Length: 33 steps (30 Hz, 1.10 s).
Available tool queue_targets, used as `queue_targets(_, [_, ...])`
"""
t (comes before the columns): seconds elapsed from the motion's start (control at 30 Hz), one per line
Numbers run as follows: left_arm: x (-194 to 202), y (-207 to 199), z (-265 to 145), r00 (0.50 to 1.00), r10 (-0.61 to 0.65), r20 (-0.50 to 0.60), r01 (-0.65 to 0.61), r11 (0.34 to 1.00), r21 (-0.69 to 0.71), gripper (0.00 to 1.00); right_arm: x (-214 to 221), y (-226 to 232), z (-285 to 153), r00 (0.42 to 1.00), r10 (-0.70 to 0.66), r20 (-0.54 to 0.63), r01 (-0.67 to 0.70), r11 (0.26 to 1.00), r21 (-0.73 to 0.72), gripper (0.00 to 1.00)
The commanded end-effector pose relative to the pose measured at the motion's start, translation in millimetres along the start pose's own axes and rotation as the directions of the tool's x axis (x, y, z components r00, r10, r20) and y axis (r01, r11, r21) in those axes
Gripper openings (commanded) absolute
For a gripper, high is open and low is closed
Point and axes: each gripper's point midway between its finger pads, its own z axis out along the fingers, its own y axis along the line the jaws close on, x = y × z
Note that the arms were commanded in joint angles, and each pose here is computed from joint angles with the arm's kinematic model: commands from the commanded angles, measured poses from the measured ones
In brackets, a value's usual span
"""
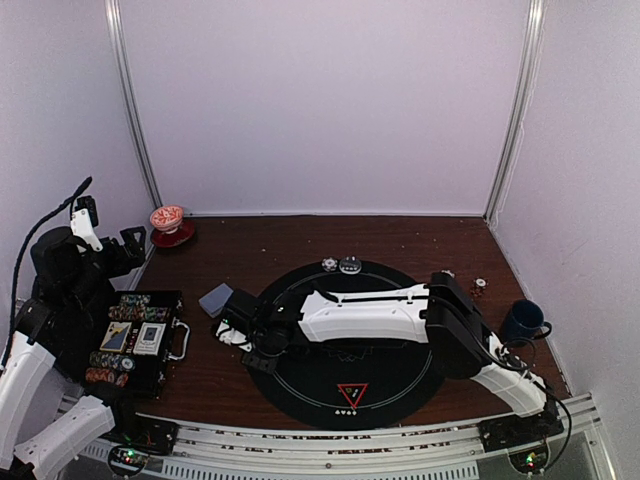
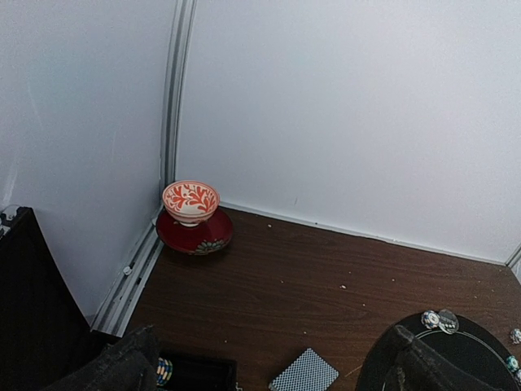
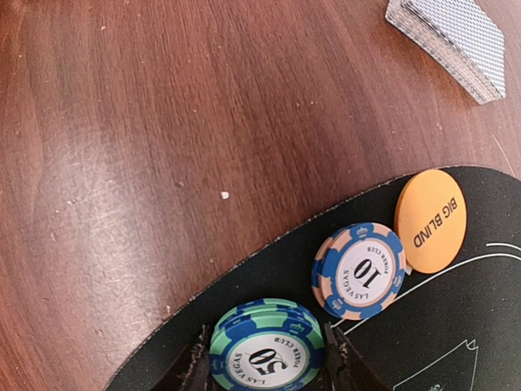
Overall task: Distribute texas hold em gaming equipment
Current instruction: Place the poker chips pile in the big blind area.
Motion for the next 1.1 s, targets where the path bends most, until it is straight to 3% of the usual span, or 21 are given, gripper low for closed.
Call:
queue_targets(0.0, [-12,-2,-1,0.999,-0.022,0.05,0.021,1.0,0.016,0.98,-2,-8,2,1.0,-0.017,-0.004,0.017,0.999,0.046,0.37])
queue_targets(0.3, [-12,-3,-1,0.998,-0.022,0.051,0.021,1.0,0.017,0.98,-4,-9,-2,0.999,-0.032,0.001,0.032,0.998,0.047,0.51])
queue_targets(0.7, [-12,-3,-1,0.999,-0.022,0.05,0.021,1.0,0.018,0.98,-19,-7,-28,0.999,-0.025,0.04,0.025,1.0,0.003,0.59])
queue_targets(0.8, [-12,-2,-1,0.998,-0.022,0.05,0.021,1.0,0.016,0.98,-31,-9,-53,0.997,-0.024,0.075,0.025,1.0,-0.011,0.68])
queue_targets(0.93, [-12,-2,-1,0.999,-0.021,0.05,0.02,1.0,0.015,0.98,-39,-19,-93,0.992,-0.04,0.12,0.041,0.999,-0.007,0.89])
queue_targets(1.07, [-11,-2,0,0.999,-0.02,0.048,0.019,1.0,0.012,0.98,-25,-50,-131,0.99,-0.049,0.133,0.043,0.998,0.053,1.0])
